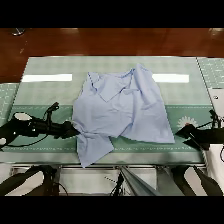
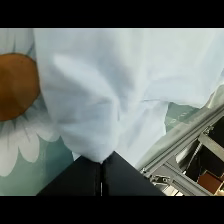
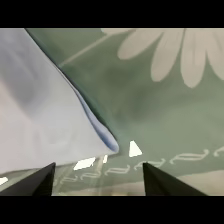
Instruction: Fold the shirts.
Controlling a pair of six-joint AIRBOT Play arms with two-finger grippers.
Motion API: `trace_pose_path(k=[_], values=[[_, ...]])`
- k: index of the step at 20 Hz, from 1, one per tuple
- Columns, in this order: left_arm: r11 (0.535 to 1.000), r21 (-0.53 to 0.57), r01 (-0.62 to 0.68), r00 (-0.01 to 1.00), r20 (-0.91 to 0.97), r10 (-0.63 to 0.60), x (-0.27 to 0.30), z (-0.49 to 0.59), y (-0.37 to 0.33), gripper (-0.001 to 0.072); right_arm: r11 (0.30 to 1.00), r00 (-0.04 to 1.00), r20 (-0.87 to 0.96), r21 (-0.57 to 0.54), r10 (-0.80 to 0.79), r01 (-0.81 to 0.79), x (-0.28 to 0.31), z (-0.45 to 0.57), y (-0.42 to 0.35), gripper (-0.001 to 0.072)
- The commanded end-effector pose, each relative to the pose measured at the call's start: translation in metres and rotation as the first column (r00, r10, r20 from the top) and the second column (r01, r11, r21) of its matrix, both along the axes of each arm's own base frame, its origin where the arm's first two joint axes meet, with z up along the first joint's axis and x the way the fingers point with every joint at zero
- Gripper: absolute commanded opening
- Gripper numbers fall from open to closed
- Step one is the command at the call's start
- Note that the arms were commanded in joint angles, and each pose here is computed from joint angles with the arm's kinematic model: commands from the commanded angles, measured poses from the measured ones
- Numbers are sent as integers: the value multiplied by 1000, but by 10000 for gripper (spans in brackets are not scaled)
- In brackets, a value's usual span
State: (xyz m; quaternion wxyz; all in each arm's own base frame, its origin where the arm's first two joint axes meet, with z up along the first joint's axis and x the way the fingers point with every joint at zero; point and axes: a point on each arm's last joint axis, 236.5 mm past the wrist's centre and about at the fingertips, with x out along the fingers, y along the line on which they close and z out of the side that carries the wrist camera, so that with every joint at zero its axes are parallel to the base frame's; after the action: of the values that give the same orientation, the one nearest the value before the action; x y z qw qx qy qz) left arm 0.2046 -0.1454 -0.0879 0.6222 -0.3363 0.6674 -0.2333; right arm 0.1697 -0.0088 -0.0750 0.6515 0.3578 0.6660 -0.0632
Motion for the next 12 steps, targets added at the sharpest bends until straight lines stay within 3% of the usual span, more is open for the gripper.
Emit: trace_pose_path(k=[1,6,10,11,12], values=[[1000,3,-9,1000,16,9,4,0,0,23,995,988,-126,54,89,-83,-26,-14,13,628],[1000,4,-10,1000,17,10,4,-1,0,23,986,992,-53,128,111,-104,5,-27,36,628],[1000,-4,-28,999,24,28,9,1,-1,23,981,992,125,192,9,-33,65,-23,63,627],[999,-13,-42,999,27,43,12,2,-2,23,978,990,142,203,22,-50,71,-22,71,606],[998,-25,-55,998,29,55,14,5,-4,23,975,988,146,206,50,-80,75,-22,80,483]])
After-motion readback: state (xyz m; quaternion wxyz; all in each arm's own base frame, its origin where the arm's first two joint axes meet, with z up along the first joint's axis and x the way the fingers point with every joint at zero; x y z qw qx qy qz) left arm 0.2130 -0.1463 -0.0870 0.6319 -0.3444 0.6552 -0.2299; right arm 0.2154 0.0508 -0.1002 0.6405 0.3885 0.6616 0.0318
